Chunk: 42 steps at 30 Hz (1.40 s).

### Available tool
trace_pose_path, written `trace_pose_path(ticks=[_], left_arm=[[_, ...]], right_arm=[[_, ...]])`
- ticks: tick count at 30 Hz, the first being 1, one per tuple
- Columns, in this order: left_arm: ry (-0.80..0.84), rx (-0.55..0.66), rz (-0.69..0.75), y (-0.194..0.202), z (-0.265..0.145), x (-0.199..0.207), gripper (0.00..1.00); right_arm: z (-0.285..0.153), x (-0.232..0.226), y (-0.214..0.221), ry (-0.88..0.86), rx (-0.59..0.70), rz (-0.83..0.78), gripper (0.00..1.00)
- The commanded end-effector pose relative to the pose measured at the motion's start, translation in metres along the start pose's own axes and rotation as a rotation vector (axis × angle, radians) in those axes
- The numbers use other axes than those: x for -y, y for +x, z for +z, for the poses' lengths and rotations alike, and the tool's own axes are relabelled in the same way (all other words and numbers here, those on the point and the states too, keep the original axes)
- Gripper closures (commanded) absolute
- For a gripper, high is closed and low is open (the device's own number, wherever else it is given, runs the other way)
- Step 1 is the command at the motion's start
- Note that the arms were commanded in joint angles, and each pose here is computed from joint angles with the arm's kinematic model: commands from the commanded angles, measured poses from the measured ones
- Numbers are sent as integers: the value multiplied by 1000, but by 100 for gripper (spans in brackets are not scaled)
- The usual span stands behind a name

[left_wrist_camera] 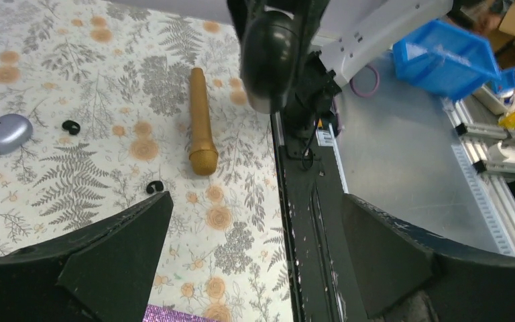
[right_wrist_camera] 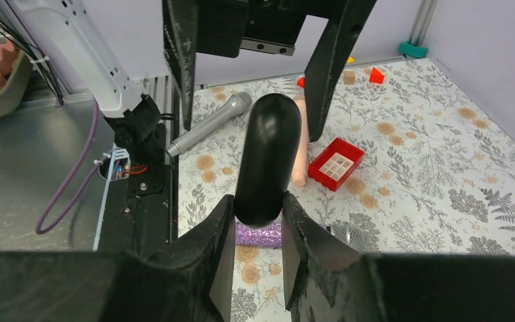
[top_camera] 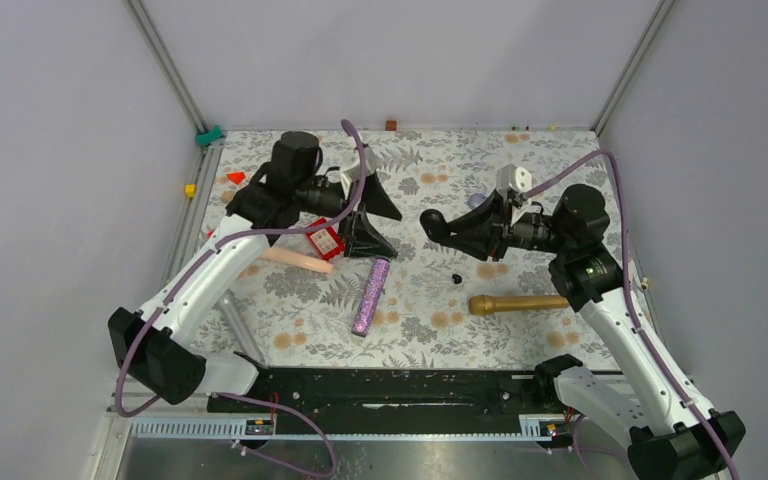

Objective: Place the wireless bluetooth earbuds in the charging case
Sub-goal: Pick up the charging case at the center of the board.

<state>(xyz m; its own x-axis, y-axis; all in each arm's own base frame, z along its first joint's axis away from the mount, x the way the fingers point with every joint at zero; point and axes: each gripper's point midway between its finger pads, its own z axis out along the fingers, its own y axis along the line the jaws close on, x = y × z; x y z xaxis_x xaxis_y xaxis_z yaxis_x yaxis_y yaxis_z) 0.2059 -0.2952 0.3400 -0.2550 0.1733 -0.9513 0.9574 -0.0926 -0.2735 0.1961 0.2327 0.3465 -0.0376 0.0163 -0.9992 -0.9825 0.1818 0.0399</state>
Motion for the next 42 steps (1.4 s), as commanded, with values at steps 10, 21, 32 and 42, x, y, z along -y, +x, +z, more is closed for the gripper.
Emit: trace_pose_path(ticks=[10,21,32,42], left_arm=[[162,-220,100,47,34,20,2],[178,-168,69,28,47,26,10],[115,-103,52,21,45,28,26],[96,-86,31,18,47,26,40]], right_arm=[[4,-1,26,-70,13,-42,76],[13,-2,46,-125,-3,47,76],[19,0,58,-120,-35,34,76],[19,-1,58,-130,-42,39,76]])
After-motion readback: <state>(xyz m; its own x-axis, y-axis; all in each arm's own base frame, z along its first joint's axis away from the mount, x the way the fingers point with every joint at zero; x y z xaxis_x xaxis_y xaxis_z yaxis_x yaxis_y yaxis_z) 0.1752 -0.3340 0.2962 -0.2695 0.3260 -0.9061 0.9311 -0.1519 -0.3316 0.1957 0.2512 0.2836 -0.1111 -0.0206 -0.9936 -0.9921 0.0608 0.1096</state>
